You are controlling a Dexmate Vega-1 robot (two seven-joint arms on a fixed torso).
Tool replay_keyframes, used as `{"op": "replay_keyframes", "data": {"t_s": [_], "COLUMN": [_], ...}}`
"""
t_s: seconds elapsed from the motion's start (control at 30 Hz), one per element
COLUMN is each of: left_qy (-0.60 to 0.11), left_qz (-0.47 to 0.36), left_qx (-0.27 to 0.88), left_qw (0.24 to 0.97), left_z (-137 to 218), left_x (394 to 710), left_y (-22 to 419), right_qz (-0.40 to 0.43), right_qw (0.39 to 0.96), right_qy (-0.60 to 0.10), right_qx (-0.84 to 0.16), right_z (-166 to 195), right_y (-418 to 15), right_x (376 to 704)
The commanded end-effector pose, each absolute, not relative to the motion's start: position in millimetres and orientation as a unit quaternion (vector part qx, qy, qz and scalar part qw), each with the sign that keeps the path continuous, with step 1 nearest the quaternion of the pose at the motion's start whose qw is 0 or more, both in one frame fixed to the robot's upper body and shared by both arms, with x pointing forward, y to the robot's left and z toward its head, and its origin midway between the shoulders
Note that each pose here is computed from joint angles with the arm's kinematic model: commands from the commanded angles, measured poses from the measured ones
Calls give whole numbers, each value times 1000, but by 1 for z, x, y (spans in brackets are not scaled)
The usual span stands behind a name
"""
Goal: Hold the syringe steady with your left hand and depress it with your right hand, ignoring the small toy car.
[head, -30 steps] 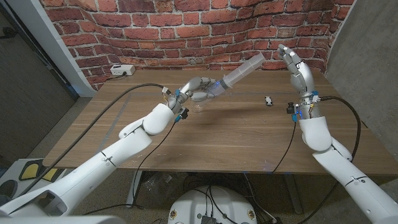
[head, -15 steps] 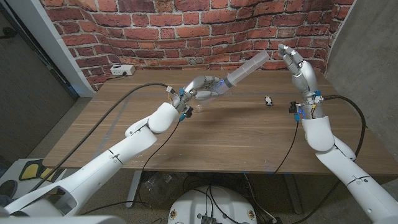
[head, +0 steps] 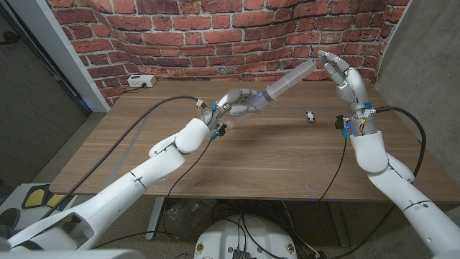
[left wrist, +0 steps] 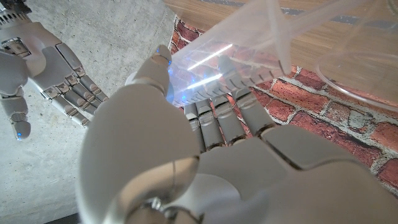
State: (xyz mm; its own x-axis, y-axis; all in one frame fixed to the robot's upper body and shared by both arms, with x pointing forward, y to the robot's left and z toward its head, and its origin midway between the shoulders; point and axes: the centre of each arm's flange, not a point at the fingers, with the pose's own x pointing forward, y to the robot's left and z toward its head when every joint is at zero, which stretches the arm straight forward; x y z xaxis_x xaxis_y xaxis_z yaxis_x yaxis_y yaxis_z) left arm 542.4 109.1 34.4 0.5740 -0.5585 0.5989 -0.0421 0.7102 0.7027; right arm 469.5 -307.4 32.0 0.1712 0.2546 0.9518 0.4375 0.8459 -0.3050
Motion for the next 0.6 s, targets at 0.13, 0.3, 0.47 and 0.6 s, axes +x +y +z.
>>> {"op": "replay_keyframes", "data": {"t_s": [0.13,0.3,0.47,0.6], "left_qy": [-434,-434,-434,-434], "left_qz": [-161,-162,-161,-161], "left_qx": [349,351,351,351], "left_qw": [815,814,814,814], "left_z": [35,35,36,37], "left_x": [544,544,544,544], "left_y": [104,103,103,103], "right_qz": [-66,-66,-65,-67], "right_qw": [711,713,714,715], "right_qy": [-643,-641,-640,-640], "right_qx": [-278,-277,-277,-274], "right_z": [33,33,33,32], "right_y": [-309,-309,-310,-310], "right_x": [471,473,475,476]}}
